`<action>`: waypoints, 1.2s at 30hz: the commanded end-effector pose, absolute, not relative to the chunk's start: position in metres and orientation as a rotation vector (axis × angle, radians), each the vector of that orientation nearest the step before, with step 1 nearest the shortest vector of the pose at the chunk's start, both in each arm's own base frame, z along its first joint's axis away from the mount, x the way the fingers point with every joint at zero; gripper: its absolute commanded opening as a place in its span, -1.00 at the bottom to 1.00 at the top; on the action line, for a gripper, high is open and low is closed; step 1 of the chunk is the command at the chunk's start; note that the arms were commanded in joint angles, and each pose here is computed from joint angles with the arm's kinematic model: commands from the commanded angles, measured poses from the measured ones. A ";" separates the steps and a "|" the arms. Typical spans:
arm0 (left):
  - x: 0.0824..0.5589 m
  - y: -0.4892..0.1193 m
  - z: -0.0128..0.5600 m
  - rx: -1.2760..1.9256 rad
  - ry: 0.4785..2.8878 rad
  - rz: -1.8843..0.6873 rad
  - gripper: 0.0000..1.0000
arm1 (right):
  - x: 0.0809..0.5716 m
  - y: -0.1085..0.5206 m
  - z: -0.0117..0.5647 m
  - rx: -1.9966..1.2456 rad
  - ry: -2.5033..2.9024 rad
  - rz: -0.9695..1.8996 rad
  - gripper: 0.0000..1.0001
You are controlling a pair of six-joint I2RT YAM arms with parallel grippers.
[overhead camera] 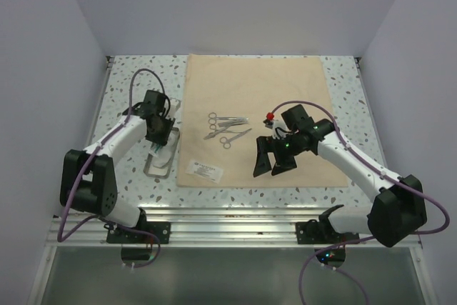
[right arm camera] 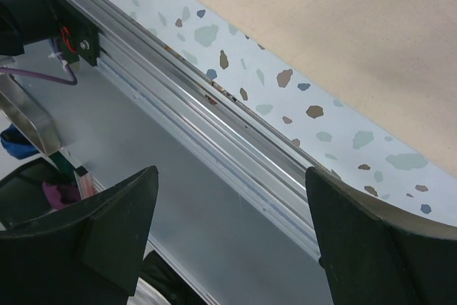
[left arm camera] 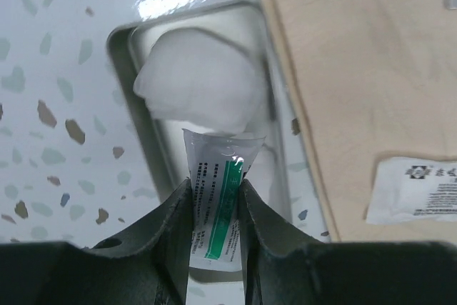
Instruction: Prepare the surgical pack
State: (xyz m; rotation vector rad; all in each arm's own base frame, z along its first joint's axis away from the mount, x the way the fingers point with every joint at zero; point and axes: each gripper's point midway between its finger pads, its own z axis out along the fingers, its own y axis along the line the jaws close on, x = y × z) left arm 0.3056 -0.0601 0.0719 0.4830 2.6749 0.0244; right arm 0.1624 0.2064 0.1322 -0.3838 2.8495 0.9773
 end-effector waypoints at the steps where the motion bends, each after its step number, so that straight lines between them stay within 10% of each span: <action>1: 0.299 -0.040 0.062 0.301 2.734 0.022 -0.37 | 0.164 0.212 0.138 -0.412 2.819 1.024 0.75; 25: 0.308 -0.037 0.089 0.073 2.715 -0.034 0.11 | 0.165 0.212 0.135 -0.422 2.826 1.021 0.75; 36: 0.283 -0.183 0.126 0.925 2.317 -0.234 0.52 | 0.170 0.218 0.132 -0.413 2.827 1.049 0.75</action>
